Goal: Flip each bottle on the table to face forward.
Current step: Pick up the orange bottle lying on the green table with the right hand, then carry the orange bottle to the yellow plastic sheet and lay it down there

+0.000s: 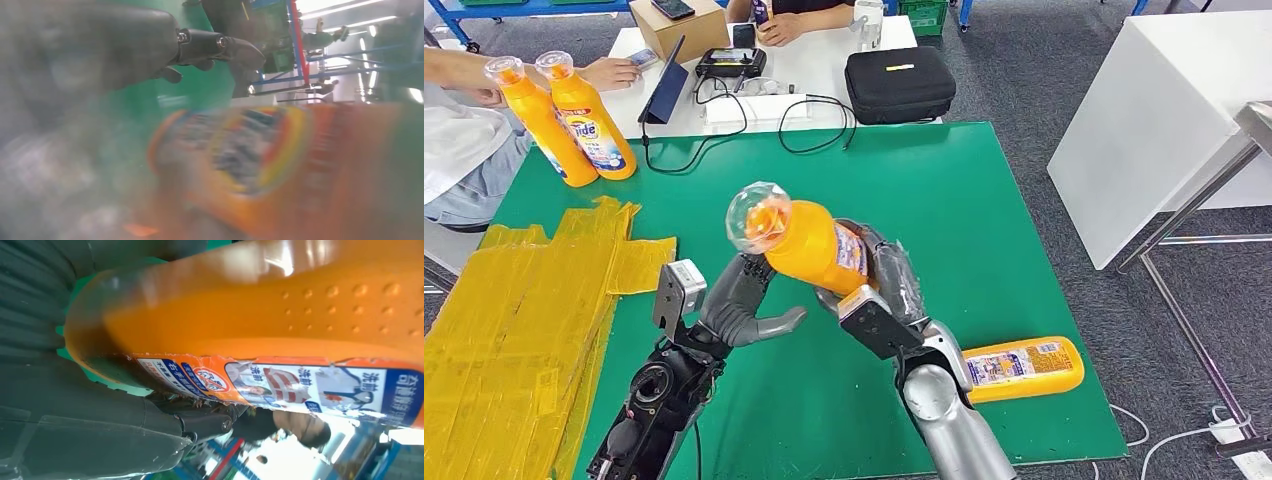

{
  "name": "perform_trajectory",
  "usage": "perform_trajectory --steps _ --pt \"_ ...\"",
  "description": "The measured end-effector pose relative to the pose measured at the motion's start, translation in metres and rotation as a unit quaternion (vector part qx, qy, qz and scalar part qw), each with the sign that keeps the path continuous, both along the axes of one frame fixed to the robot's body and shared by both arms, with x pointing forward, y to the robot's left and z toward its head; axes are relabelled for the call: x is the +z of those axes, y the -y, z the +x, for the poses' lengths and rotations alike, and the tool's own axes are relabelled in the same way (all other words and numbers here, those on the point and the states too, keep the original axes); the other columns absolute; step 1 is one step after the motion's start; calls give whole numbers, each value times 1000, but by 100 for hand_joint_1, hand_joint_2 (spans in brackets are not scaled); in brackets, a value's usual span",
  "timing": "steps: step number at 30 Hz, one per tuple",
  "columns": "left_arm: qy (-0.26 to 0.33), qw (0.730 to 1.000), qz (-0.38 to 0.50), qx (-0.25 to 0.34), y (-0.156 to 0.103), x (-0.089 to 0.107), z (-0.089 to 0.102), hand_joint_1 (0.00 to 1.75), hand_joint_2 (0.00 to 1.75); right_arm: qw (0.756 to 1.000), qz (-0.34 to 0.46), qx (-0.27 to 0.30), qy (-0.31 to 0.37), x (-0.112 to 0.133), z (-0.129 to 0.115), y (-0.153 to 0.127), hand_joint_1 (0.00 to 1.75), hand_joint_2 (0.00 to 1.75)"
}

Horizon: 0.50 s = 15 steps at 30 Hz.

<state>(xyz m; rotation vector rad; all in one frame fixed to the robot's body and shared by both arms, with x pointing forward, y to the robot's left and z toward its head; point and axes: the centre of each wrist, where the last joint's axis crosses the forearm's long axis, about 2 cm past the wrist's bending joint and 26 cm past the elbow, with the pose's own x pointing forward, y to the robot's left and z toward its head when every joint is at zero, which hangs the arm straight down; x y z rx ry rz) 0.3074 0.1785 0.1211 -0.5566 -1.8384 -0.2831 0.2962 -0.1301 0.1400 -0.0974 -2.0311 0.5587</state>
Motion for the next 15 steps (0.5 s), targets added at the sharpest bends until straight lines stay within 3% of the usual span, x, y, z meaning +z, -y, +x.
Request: perform_trajectory --steps 15 --pt "-8 1000 -10 2 -1 -2 0 0 175 995 -57 75 -36 -18 -12 -33 175 175"
